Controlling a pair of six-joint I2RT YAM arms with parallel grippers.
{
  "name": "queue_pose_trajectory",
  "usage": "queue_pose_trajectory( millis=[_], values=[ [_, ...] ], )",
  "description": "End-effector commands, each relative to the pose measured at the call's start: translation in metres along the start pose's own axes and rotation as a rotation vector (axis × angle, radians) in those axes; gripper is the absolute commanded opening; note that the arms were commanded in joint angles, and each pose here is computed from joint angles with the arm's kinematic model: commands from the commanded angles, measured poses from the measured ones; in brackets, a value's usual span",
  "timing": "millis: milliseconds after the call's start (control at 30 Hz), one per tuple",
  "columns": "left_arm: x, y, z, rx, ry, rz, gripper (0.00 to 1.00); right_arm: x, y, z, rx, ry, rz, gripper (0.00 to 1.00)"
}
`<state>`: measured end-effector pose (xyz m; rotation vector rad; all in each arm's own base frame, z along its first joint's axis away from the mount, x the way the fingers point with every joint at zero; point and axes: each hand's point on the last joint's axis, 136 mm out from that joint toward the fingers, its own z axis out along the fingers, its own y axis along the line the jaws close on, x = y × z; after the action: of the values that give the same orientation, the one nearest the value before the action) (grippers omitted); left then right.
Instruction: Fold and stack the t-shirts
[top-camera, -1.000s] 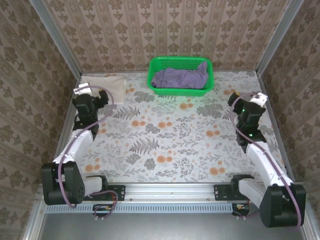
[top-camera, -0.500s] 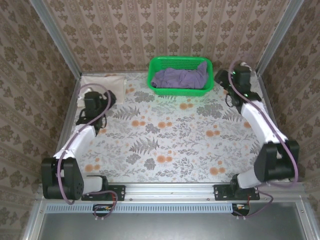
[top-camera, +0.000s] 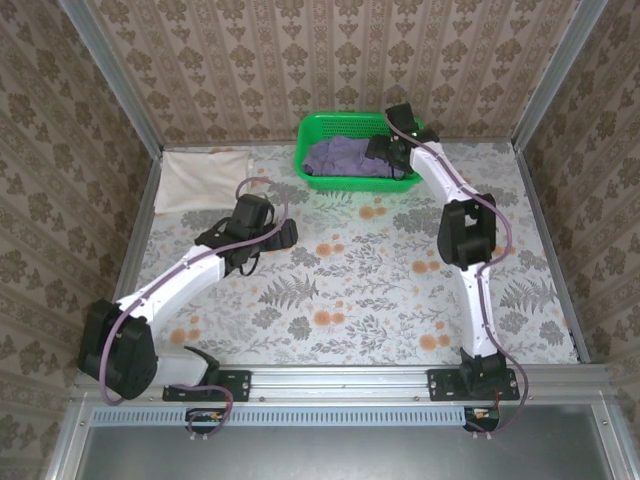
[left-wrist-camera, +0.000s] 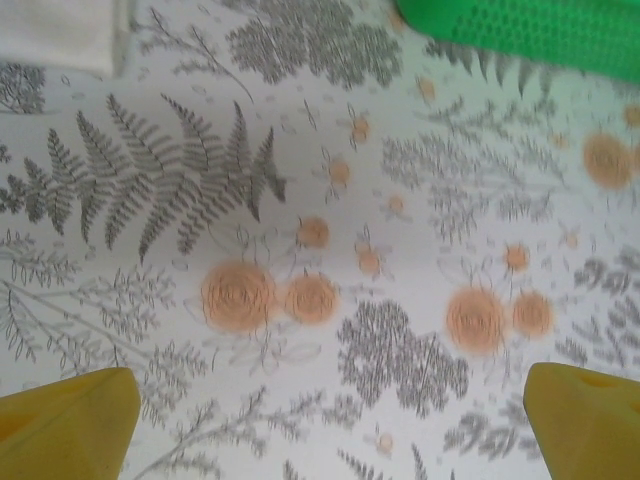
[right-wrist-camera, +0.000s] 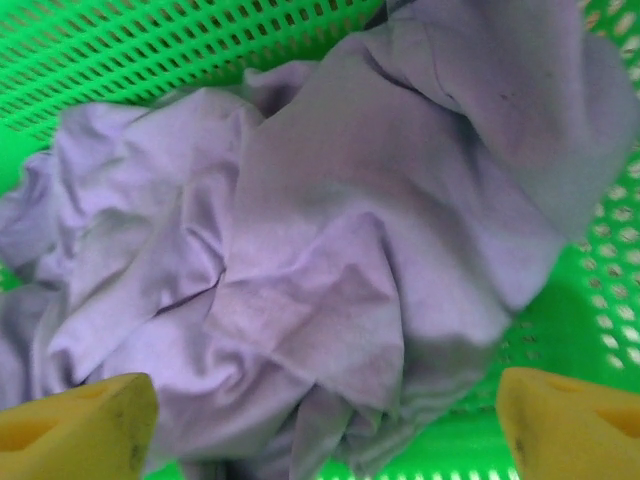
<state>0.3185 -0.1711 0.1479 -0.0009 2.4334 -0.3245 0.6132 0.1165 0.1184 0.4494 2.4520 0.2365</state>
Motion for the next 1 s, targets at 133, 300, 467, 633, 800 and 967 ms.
queue_pose_trajectory(
  millis=[133, 300, 467, 633, 800, 967],
  values=[
    [0.007, 0.003, -0.028, -0.006, 0.02, 0.076, 1.0, 0.009, -0.001, 0.044, 0.022, 0.061, -0.035, 0.93],
    [0.001, 0.007, -0.032, -0.028, -0.002, 0.086, 1.0, 0.02, 0.002, 0.068, -0.013, 0.072, -0.019, 0.8],
    [-0.006, 0.007, -0.029, -0.025, -0.008, 0.082, 1.0, 0.023, 0.01, 0.071, -0.052, 0.089, -0.034, 0.52],
    [-0.013, 0.008, -0.025, -0.023, -0.016, 0.073, 1.0, -0.014, 0.031, 0.027, -0.12, 0.0, -0.057, 0.13],
    [-0.026, 0.008, -0.028, -0.015, -0.045, 0.075, 1.0, -0.077, 0.065, -0.063, -0.245, -0.203, -0.088, 0.05],
    [-0.044, 0.006, -0.036, -0.014, -0.094, 0.089, 1.0, -0.127, 0.099, -0.18, -0.404, -0.412, -0.105, 0.0]
  ],
)
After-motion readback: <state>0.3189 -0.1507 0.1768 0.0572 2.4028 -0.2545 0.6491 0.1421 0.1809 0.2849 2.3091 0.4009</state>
